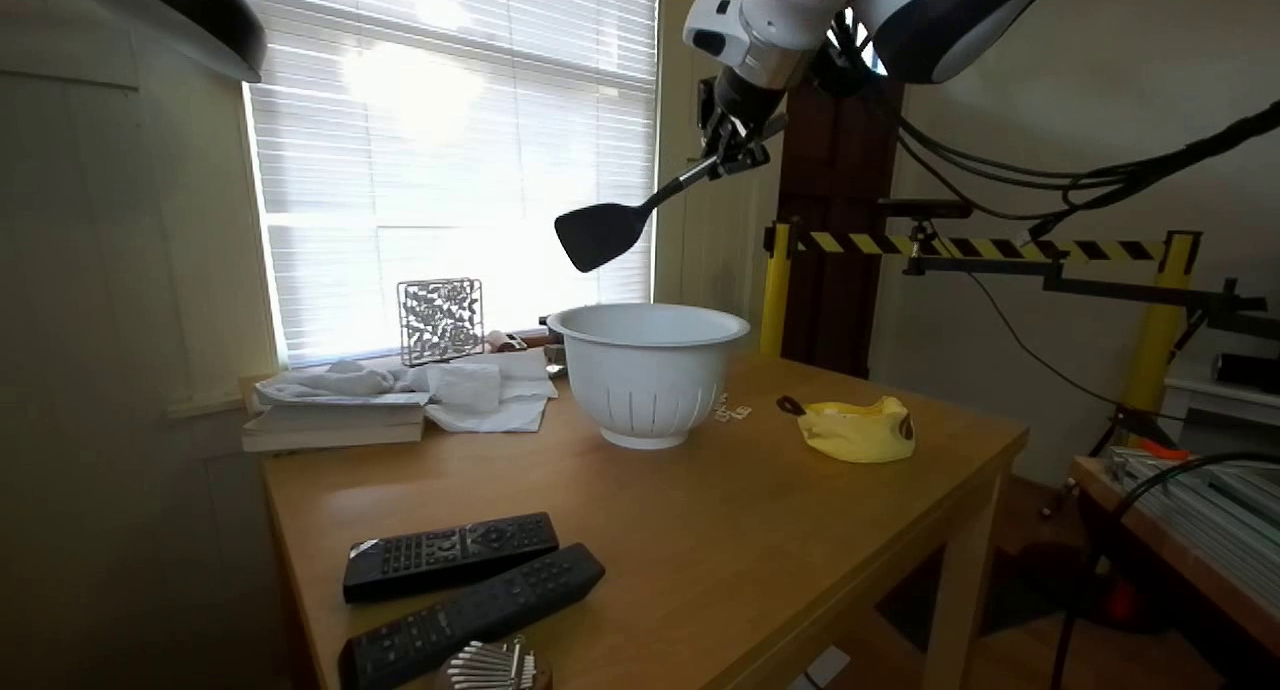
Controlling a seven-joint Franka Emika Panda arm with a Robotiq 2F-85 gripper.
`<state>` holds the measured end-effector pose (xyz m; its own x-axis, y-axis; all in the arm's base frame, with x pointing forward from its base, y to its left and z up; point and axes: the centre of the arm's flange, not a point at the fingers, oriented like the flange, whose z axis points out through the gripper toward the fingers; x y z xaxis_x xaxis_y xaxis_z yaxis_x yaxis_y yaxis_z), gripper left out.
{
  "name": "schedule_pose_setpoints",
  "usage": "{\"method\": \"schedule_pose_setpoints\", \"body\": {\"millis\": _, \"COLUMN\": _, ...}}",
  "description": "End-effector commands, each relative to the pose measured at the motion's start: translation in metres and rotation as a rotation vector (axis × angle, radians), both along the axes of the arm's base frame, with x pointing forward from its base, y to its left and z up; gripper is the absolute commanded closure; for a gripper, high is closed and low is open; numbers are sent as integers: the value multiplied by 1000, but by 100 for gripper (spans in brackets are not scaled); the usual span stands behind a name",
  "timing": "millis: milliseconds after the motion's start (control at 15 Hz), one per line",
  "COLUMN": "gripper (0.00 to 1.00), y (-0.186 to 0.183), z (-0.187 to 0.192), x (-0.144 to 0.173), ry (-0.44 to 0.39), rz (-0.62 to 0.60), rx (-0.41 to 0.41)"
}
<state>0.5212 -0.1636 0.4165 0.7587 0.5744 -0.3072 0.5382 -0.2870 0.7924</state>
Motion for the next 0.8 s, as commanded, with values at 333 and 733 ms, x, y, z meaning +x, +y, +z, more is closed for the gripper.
{"method": "schedule_pose_setpoints", "body": {"millis": 333, "gripper": 94, "y": 1, "z": -84, "x": -18, "ry": 103, "rz": -42, "rx": -69}}
{"method": "schedule_pose_setpoints", "body": {"millis": 733, "gripper": 94, "y": 20, "z": -126, "x": -29, "ry": 191, "rz": -17, "rx": -62}}
